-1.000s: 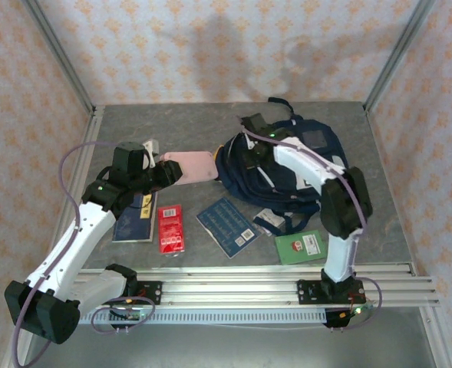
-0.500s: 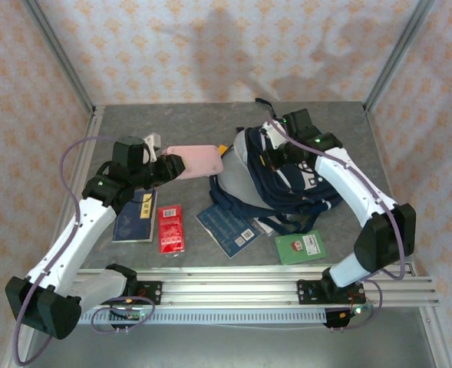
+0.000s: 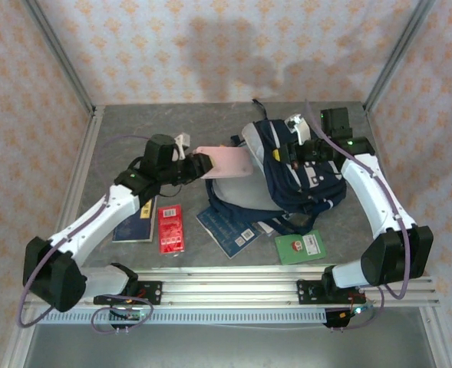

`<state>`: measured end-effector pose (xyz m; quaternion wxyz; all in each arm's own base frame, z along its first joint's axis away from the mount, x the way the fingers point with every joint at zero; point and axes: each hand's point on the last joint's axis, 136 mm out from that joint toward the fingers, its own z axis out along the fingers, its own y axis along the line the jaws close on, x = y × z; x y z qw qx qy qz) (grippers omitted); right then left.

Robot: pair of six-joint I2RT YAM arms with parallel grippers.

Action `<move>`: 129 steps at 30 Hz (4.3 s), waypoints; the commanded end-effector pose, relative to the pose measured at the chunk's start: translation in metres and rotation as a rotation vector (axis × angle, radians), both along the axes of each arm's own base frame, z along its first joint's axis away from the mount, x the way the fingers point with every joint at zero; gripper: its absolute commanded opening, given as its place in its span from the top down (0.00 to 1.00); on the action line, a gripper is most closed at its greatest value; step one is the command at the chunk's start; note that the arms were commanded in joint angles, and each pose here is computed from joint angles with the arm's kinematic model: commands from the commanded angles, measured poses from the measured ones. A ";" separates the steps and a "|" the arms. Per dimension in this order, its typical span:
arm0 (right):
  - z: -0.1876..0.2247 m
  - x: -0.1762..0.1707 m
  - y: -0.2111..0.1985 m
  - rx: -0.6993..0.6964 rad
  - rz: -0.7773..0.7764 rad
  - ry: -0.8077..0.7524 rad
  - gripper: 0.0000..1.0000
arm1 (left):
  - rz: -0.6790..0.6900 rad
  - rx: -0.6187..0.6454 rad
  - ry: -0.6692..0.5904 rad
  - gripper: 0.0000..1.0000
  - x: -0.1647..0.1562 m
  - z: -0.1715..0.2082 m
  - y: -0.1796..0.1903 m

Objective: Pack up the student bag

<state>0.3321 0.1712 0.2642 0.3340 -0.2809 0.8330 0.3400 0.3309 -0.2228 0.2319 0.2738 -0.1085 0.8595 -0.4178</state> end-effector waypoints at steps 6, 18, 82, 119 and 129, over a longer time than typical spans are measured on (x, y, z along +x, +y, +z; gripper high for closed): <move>0.074 -0.010 0.009 0.227 0.109 -0.235 1.00 | -0.062 -0.080 -0.068 0.68 0.028 0.006 -0.053; 0.078 -0.005 0.012 0.302 0.118 -0.215 1.00 | -0.011 -0.232 -0.119 0.68 0.090 -0.001 -0.103; 0.024 0.155 0.111 0.066 -0.244 -0.397 0.74 | 0.137 0.180 -0.179 0.00 0.005 0.059 0.049; -0.147 -0.061 0.250 -0.024 -0.162 0.577 0.66 | 0.245 0.406 0.377 0.79 -0.142 -0.183 0.129; -0.189 -0.067 0.279 -0.055 -0.142 0.661 0.59 | 0.315 0.490 0.376 1.00 -0.149 -0.203 0.151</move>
